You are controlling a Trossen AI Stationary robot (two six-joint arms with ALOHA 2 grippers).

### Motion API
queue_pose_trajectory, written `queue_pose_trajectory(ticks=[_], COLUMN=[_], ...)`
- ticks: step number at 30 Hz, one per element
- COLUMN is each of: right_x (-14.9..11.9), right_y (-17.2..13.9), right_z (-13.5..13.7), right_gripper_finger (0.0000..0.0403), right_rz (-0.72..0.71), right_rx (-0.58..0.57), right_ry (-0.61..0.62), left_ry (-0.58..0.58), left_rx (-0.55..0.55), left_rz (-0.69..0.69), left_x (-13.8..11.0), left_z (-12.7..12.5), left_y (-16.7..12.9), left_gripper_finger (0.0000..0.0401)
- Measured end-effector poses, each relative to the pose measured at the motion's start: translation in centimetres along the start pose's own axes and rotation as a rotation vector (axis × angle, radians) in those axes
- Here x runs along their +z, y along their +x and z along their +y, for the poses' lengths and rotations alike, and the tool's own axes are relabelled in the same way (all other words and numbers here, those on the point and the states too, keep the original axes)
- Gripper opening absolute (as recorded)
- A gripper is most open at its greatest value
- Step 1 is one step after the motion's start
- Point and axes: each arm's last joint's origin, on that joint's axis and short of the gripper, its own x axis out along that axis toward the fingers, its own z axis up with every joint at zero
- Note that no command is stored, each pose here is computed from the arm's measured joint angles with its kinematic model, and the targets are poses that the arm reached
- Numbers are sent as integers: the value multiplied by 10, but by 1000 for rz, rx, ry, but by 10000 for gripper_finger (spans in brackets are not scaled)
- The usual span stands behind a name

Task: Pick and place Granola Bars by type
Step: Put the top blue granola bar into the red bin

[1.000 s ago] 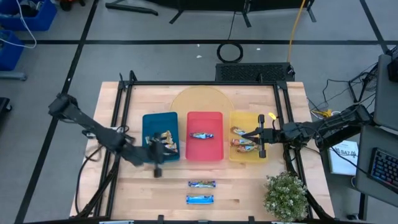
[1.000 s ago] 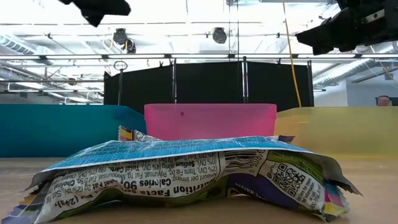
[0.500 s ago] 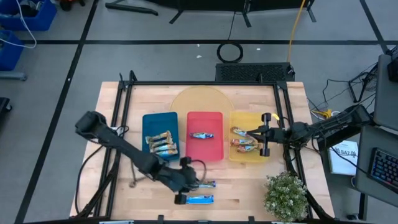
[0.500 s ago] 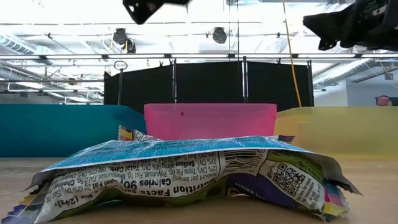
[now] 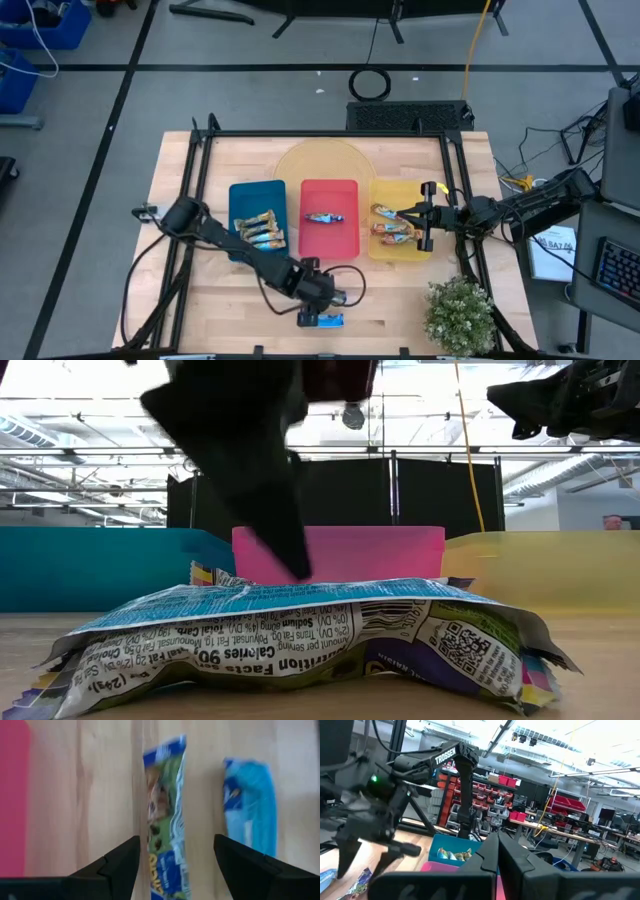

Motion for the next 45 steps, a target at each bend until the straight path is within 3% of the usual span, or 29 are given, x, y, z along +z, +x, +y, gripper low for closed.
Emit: queue_pose_trajectory(ticks=[9,18,21,28,36,41,45], right_x=[0,0,0,0,0,0,0], right_y=[0,0,0,0,0,0,0], right_z=[0,0,0,0,0,0,0], right_gripper_finger=[0,0,0,0,0,0,0], right_rz=[-2,-3,-3,-3,-3,-3,-3], right_rx=[-1,-1,-1,0,-1,0,0], right_ry=[3,4,16,22,26,26,27], left_ry=[4,26,33,96,194,237,319], left_rx=[5,37,17,-61,-37,97,239], left_rz=[129,131,138,161,191,137,138], left_x=[-11,-13,-13,-6,22,50,64], left_z=[9,9,10,5,-7,-5,9], left_y=[24,33,31,27,-10,-51,-78], left_gripper_finger=[262,251,212,72,55,70,54])
